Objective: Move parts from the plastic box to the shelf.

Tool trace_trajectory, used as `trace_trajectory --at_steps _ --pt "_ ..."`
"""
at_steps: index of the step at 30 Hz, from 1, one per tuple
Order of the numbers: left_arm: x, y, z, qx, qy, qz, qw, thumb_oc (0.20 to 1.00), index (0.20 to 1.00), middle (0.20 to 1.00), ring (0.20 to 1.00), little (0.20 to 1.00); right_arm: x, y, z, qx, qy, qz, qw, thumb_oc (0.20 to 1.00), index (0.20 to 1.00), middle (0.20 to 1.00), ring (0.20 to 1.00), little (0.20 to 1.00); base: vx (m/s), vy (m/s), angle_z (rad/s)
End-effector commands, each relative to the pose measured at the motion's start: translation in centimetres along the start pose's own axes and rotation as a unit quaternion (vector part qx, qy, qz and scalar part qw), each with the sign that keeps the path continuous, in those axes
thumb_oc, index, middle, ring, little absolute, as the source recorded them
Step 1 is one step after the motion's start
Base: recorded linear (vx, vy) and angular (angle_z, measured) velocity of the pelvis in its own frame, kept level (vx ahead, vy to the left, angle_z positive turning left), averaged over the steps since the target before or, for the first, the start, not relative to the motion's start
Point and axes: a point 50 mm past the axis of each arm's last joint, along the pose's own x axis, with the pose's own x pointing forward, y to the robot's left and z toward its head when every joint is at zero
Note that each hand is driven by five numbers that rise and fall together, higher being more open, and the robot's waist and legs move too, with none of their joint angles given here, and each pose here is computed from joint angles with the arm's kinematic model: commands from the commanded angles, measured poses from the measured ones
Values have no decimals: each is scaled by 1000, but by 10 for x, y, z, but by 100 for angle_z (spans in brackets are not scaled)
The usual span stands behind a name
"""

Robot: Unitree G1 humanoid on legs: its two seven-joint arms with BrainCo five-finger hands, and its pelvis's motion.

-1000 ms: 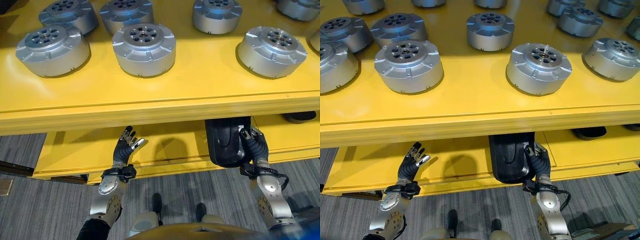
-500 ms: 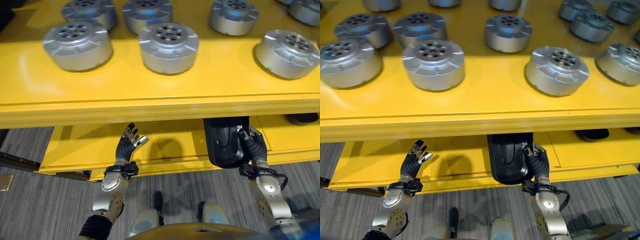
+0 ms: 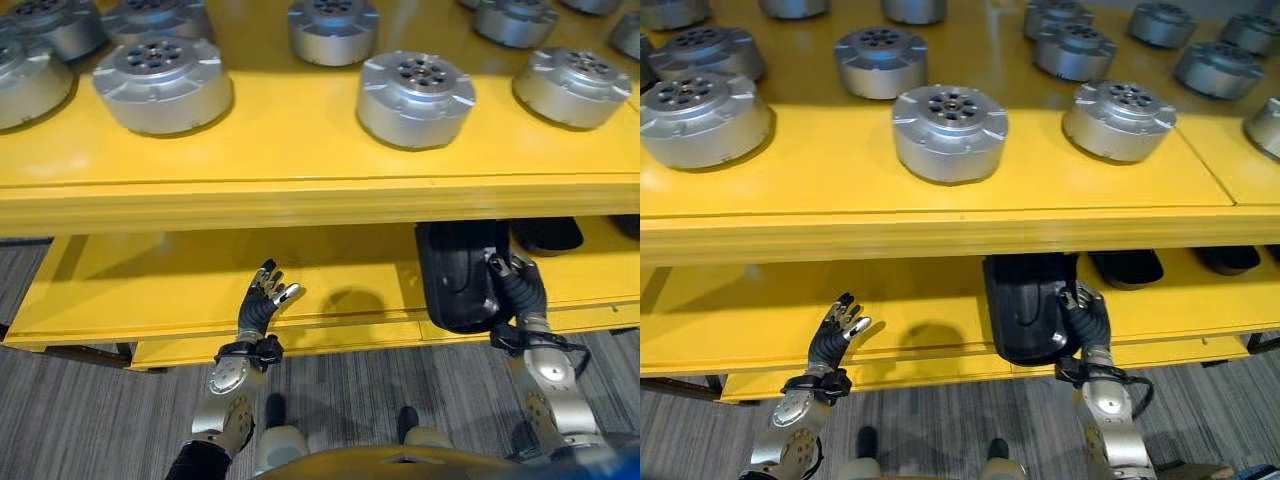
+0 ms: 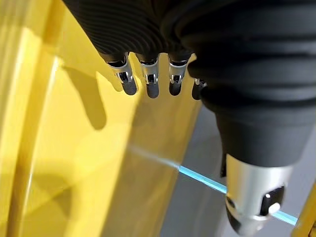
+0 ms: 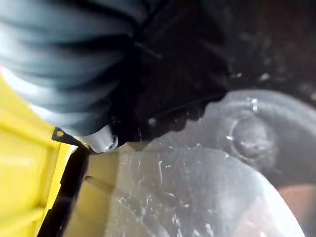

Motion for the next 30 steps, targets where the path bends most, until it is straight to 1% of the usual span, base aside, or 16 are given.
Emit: trace_trajectory --at_steps 1,6,15,17,18,20,23,25,26,30 --pt "10 7 31 27 -58 -24 998 1000 1000 1000 1000 1000 8 13 43 47 -114 16 992 200 200 200 200 200 0 0 0" --pt "7 6 28 25 -50 -28 998 1000 1000 1000 1000 1000 9 16 41 47 -108 24 993 200 200 200 200 200 -8 -4 6" --pt "13 2 34 31 -63 -37 997 1000 1000 1000 1000 1000 29 42 49 38 -123 65 989 200 200 200 200 200 -25 12 3" --pt "13 1 35 31 -64 -37 997 1000 1000 1000 1000 1000 30 42 50 39 -124 66 989 200 200 200 200 200 -82 5 6" --pt "19 -8 43 26 -82 -52 995 1000 1000 1000 1000 1000 42 56 59 41 -137 81 986 200 200 200 200 200 -176 1 9" --pt "24 -15 48 23 -91 -64 994 1000 1000 1000 1000 1000 50 65 66 53 -147 87 984 200 200 200 200 200 -237 0 33" --pt "34 -38 61 9 -114 -97 989 1000 1000 1000 1000 1000 75 100 100 96 -183 109 972 200 200 200 200 200 -378 36 23" --pt "36 -40 63 11 -117 -99 988 1000 1000 1000 1000 1000 78 104 105 98 -188 110 971 200 200 200 200 200 -201 44 22" --pt "37 -41 65 9 -120 -102 988 1000 1000 1000 1000 1000 86 111 115 106 -193 110 969 200 200 200 200 200 -120 26 15" --pt "38 -43 70 10 -126 -101 987 1000 1000 1000 1000 1000 91 113 121 104 -198 101 969 200 200 200 200 200 -133 16 0"
